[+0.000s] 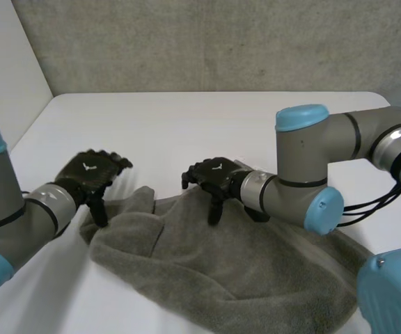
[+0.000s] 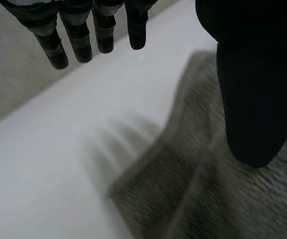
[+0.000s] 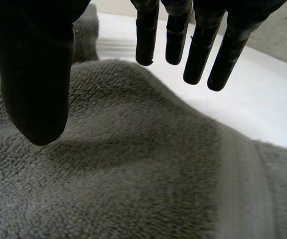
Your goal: Fold the towel.
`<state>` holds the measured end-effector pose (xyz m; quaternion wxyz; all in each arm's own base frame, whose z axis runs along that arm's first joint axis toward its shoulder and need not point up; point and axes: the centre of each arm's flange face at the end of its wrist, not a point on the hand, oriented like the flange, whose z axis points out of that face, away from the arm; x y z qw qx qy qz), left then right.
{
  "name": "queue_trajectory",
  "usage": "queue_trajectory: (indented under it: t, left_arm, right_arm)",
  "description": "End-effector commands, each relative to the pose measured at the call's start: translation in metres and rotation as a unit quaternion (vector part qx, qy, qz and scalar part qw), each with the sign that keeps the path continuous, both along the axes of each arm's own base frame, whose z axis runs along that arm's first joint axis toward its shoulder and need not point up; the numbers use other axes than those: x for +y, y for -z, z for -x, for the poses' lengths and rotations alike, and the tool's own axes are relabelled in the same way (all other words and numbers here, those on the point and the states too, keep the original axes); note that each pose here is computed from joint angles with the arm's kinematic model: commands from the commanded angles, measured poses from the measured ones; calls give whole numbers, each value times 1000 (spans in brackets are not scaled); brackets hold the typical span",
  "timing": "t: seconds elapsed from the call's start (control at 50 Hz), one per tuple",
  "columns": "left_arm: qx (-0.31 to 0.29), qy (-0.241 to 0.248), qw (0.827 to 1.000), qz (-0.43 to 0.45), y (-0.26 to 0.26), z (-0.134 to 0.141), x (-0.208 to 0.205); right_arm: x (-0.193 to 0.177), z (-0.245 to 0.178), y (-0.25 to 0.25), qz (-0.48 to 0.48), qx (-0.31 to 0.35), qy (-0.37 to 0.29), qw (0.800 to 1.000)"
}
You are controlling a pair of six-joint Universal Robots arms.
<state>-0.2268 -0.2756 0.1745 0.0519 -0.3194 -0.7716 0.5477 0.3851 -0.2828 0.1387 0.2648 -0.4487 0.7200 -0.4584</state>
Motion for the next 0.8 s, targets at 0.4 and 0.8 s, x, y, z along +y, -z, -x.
queue_trajectory:
  t: [0.4,0.8]
  left_arm:
    - [7,18,999,26,0,25,-48]
    - [231,-70,867,436,-206,29,-68]
  right_arm:
    - [-22,-15,-27,89,-18,42,995]
    - [-33,67,-281,485,-305,176,800]
